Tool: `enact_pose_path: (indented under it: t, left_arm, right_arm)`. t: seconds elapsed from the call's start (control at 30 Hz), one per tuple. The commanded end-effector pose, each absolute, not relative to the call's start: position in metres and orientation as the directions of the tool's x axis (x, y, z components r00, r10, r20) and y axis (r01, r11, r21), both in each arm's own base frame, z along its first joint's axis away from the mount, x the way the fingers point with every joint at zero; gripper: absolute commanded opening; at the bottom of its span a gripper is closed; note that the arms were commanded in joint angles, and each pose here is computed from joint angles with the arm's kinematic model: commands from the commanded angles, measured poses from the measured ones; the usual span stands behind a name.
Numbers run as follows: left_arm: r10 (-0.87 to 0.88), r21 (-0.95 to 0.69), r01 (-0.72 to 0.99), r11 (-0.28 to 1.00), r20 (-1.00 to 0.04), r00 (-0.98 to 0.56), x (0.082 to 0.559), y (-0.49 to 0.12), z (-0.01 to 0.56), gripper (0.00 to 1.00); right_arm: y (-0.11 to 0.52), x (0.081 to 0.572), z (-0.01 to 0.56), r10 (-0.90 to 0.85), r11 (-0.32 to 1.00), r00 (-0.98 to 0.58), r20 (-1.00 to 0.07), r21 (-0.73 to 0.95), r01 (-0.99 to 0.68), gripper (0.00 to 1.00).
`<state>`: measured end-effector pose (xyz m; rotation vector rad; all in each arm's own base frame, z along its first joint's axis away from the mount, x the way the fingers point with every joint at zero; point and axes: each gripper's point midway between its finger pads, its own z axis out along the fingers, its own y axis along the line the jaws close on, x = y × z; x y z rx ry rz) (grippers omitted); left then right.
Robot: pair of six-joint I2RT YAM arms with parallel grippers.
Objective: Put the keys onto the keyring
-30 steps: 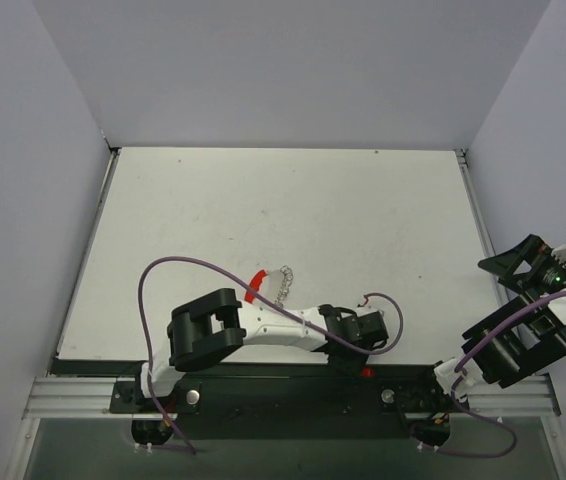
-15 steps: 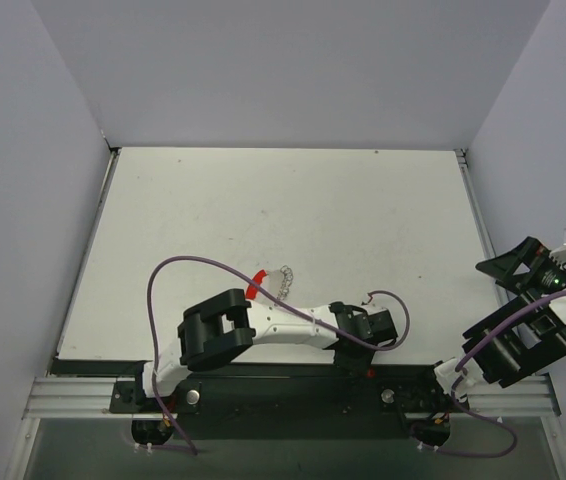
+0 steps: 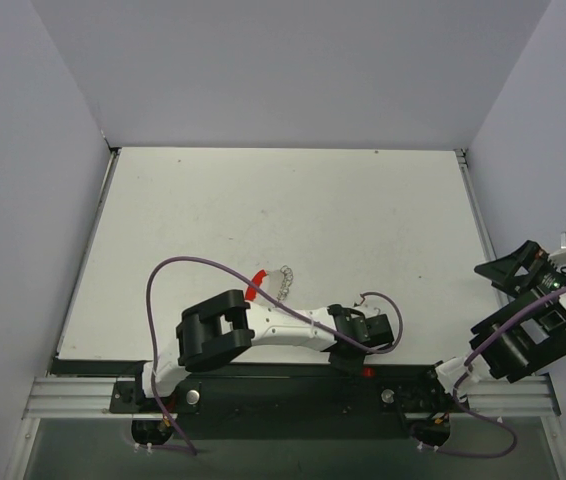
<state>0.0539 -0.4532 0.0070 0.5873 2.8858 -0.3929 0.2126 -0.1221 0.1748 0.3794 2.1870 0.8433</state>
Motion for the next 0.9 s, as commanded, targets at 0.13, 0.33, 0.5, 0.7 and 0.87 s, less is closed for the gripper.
enact_pose_path:
  t: [0.13, 0.33, 0.5, 0.7, 0.87]
  left_arm:
    - [0.338, -0.133, 0.364, 0.922, -0.185, -0.923, 0.066, -0.432, -0.024, 0.33]
    - [0.337, -0.160, 0.368, 0.916, -0.191, -0.922, 0.069, -0.451, -0.026, 0.33]
    - [0.340, -0.157, 0.365, 0.918, -0.163, -0.926, 0.067, -0.457, -0.036, 0.18]
    - [0.335, -0.185, 0.370, 0.911, -0.194, -0.922, 0.069, -0.462, -0.028, 0.00]
    - [0.301, -0.236, 0.384, 0.893, -0.324, -0.897, 0.076, -0.467, 0.008, 0.00]
  right_arm:
    - [-0.109, 0.212, 0.192, 0.490, 0.696, -0.649, -0.582, 0.709, -0.111, 1.00]
    - [-0.104, 0.208, 0.196, 0.486, 0.661, -0.653, -0.581, 0.733, -0.161, 1.00]
    - [-0.103, 0.206, 0.197, 0.456, 0.690, -0.640, -0.618, 0.700, -0.185, 1.00]
    - [-0.102, 0.205, 0.199, 0.430, 0.713, -0.630, -0.647, 0.671, -0.202, 1.00]
    - [-0.098, 0.202, 0.198, 0.411, 0.724, -0.631, -0.658, 0.656, -0.213, 1.00]
